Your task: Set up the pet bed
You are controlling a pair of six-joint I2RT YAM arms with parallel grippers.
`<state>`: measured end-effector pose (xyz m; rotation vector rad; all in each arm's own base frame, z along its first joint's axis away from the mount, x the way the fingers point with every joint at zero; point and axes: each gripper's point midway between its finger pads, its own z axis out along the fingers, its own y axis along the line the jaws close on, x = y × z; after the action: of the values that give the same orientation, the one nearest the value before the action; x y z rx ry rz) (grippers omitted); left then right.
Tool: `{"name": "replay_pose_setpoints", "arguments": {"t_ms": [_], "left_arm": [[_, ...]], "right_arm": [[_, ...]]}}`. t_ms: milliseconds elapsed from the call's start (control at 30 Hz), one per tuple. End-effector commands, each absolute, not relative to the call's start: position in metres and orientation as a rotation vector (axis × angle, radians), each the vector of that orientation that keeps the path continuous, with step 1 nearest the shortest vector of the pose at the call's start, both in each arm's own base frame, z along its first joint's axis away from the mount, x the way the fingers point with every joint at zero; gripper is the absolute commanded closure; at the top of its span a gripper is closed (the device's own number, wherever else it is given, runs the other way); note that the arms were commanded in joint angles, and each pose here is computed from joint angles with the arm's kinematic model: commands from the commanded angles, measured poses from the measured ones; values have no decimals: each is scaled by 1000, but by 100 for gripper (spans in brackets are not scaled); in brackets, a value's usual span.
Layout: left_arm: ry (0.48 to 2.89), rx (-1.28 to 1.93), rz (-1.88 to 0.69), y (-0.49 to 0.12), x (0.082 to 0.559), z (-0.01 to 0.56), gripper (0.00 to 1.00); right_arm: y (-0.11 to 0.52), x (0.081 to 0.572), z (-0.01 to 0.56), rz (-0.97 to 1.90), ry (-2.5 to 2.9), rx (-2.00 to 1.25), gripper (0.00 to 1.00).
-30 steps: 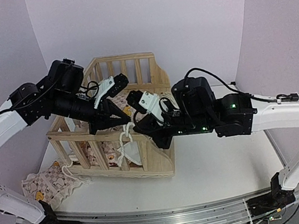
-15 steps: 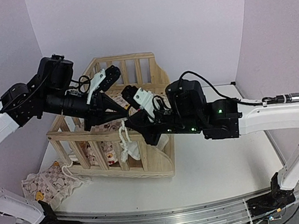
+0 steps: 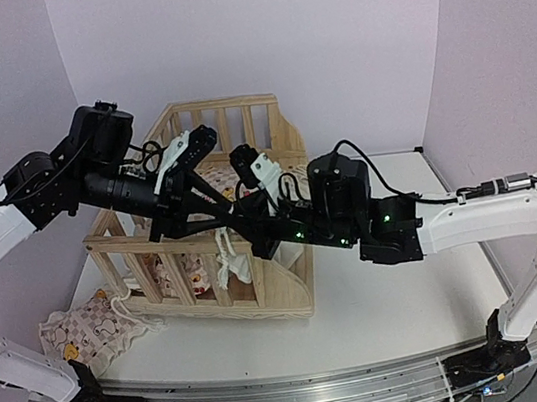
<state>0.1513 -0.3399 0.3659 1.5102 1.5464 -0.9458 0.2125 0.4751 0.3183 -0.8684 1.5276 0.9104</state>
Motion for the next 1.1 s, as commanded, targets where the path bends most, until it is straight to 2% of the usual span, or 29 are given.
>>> {"name": "replay_pose_setpoints", "arguments": {"t_ms": [0,100,200,267,367,433,500,600,700,800,867,933,1067], "left_arm": [[1331,1593,-920,-334,133,391,53],[1198,1579,-811,-327,136,411,36],[1081,1537,-704,-321,142,435,31],[1038,1523,-631,-316,149,442,34],[982,1582,-460,-308,166,425,47],[942,1626,-335,-302,180,411,52],[847,1728,-163,-300,192,387,51],[645,1826,11,-302,197,367,44],[465,1854,112,-309,198,363,42],[374,1825,187,-315,205,364,50],[349,1797,199,-318,205,368,59],[352,1777,199,-318,206,371,65],[388,1739,201,-318,210,380,66]], "right_arm": [[476,220,298,923,1543,-841,100],[475,220,294,922,1542,-843,100],[476,219,292,924,1536,-852,100],[477,220,292,925,1533,-854,100],[477,219,291,930,1528,-860,100],[477,218,291,936,1524,-864,100],[478,216,291,945,1520,-871,100],[479,214,292,957,1514,-881,100],[479,212,292,967,1511,-885,100],[480,212,293,973,1510,-885,100],[480,212,293,975,1510,-882,100],[480,212,294,976,1506,-883,100],[481,211,295,972,1494,-898,100]]}}
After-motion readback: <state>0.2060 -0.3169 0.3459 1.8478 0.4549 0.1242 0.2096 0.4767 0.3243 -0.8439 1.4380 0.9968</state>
